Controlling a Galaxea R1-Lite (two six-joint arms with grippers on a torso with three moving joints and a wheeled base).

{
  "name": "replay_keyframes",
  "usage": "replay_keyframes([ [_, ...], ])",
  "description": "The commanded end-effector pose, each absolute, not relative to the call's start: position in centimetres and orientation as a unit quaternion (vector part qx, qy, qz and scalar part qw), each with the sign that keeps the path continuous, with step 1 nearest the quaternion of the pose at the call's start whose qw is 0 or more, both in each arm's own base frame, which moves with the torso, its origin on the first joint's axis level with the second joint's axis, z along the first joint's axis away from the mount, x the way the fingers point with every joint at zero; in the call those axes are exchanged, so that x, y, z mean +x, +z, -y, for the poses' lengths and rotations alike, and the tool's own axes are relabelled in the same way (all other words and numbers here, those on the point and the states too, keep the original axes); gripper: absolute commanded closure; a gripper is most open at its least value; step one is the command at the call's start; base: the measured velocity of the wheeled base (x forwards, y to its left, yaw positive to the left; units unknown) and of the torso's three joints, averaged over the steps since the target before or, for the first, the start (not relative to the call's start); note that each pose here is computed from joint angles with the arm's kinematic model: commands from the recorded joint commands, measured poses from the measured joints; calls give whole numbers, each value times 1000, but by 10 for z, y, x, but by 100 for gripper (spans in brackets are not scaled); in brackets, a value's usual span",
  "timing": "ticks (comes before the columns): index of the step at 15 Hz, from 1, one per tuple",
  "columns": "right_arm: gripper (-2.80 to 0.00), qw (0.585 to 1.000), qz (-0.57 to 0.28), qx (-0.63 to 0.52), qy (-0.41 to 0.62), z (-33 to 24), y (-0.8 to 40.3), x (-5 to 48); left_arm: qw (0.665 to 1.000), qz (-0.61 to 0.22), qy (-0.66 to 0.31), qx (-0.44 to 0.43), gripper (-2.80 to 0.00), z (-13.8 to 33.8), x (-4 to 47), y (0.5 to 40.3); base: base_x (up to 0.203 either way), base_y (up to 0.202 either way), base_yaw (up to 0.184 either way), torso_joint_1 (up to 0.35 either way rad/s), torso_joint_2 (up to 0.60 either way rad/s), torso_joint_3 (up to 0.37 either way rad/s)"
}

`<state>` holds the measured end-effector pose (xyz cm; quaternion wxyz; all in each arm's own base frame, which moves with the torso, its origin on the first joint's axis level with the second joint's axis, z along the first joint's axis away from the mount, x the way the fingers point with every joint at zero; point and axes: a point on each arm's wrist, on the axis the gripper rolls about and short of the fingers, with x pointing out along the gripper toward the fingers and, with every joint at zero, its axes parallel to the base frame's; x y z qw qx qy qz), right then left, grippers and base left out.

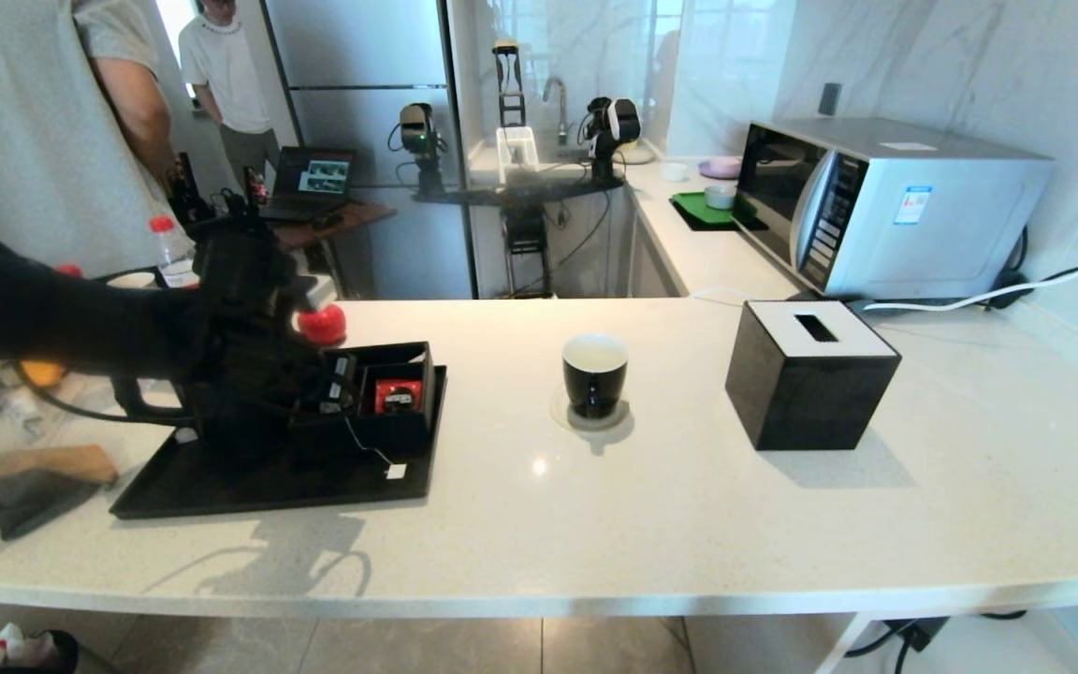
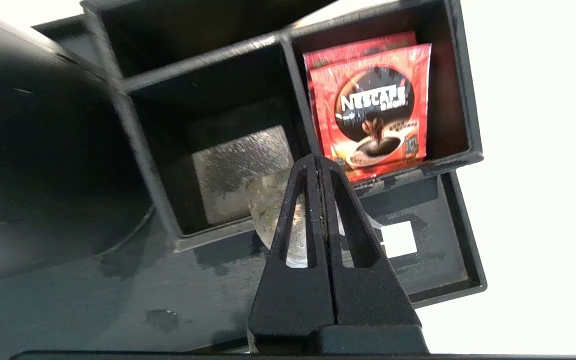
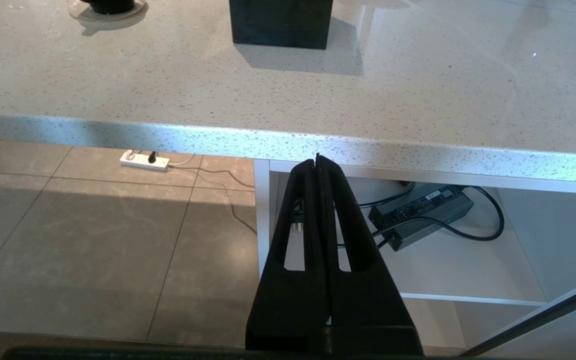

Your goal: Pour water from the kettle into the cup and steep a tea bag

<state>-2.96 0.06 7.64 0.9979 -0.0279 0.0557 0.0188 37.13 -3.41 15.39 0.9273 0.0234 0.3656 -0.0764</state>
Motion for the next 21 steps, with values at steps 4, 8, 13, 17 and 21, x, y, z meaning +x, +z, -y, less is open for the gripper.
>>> replay_keyframes([
  [4, 0, 998, -57, -28, 19, -1, 76, -30, 940, -332, -77, 22, 0, 33, 358, 181, 0, 0, 0, 0, 0, 0],
  [8, 0, 998, -57, -28, 19, -1, 76, -30, 948, -309, -76, 20, 0, 32, 340, 201, 0, 0, 0, 0, 0, 0],
  [13, 0, 998, -57, -28, 19, -1, 76, -30, 955, -286, -80, 20, 0, 31, 305, 221, 0, 0, 0, 0, 0, 0],
  [17, 0, 998, -57, -28, 19, -1, 76, -30, 962, -260, -83, 19, 0, 28, 270, 238, 0, 0, 0, 0, 0, 0],
  [21, 0, 998, -57, -28, 19, -1, 76, -30, 966, -230, -114, 24, 0, 40, 250, 253, 0, 0, 0, 0, 0, 0],
])
